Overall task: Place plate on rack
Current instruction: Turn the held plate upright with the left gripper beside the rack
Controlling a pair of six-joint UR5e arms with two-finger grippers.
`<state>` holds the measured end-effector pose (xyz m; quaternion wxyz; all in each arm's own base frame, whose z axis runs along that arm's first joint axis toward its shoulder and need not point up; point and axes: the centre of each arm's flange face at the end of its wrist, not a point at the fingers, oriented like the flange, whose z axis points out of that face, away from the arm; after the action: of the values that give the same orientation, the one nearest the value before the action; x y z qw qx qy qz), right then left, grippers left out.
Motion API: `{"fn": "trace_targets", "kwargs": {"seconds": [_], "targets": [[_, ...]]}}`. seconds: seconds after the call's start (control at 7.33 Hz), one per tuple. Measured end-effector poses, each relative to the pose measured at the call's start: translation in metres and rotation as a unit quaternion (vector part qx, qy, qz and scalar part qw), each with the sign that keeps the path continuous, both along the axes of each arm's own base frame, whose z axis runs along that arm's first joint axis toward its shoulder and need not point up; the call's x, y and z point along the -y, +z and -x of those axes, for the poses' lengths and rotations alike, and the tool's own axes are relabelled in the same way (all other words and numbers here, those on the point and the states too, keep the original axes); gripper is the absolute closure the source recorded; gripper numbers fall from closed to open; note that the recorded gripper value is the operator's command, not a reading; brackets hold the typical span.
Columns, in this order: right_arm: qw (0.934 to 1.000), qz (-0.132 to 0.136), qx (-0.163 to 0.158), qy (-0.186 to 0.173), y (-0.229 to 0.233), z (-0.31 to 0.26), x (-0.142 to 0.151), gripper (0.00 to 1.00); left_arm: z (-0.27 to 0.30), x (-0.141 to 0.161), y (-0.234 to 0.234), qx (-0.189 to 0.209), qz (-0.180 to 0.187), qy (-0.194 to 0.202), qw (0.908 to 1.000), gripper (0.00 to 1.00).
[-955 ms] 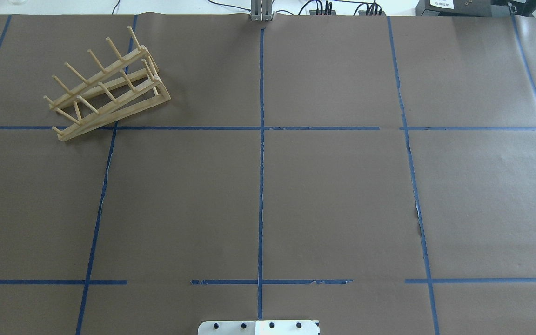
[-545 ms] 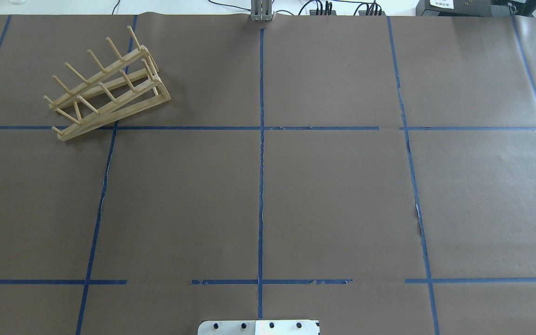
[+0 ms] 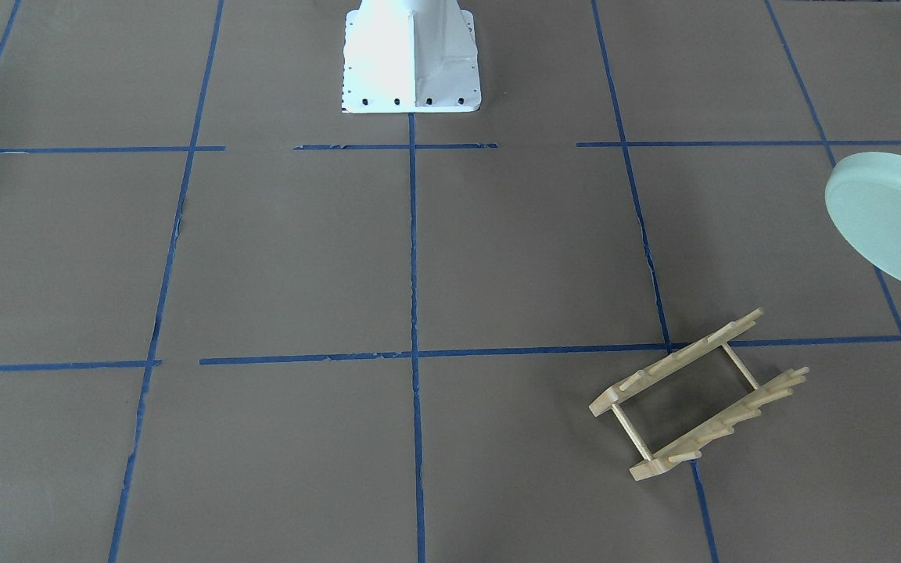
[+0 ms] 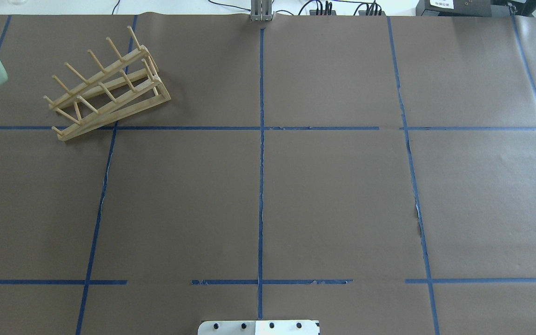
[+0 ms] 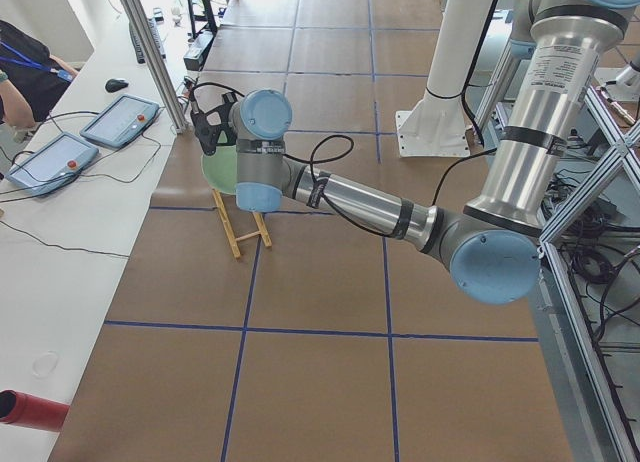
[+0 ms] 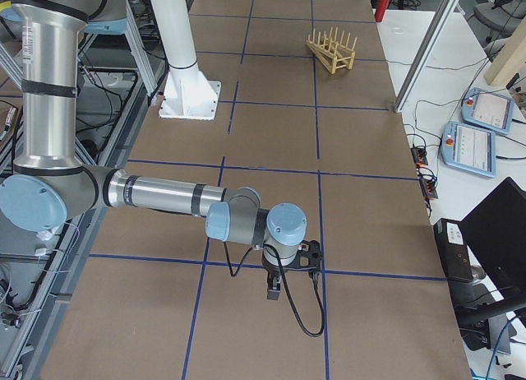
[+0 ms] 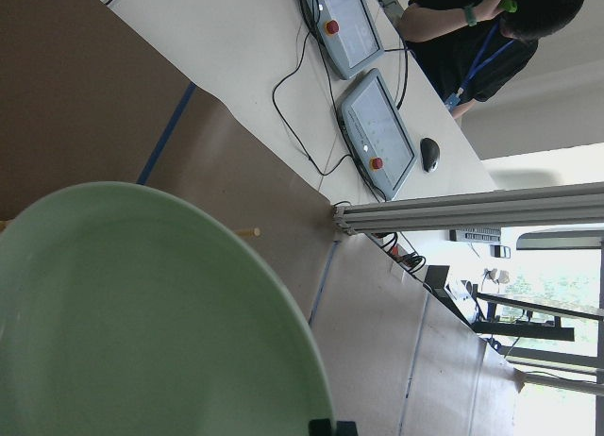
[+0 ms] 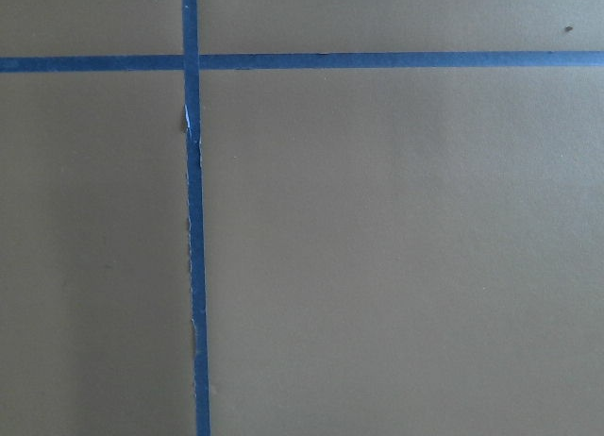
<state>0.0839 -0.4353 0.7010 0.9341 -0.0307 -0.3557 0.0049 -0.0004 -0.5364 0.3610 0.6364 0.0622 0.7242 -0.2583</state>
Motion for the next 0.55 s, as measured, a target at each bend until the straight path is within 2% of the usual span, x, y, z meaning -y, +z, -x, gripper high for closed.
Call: {"fn": "trace_targets", "kwargs": {"seconds": [0.55], "targets": [[1.0000, 0.000, 0.000, 0.000, 0.000, 0.000, 0.000, 0.00, -0.043, -0.013, 0.036, -0.018, -0.086, 0.038, 0.9954, 1.00]]}}
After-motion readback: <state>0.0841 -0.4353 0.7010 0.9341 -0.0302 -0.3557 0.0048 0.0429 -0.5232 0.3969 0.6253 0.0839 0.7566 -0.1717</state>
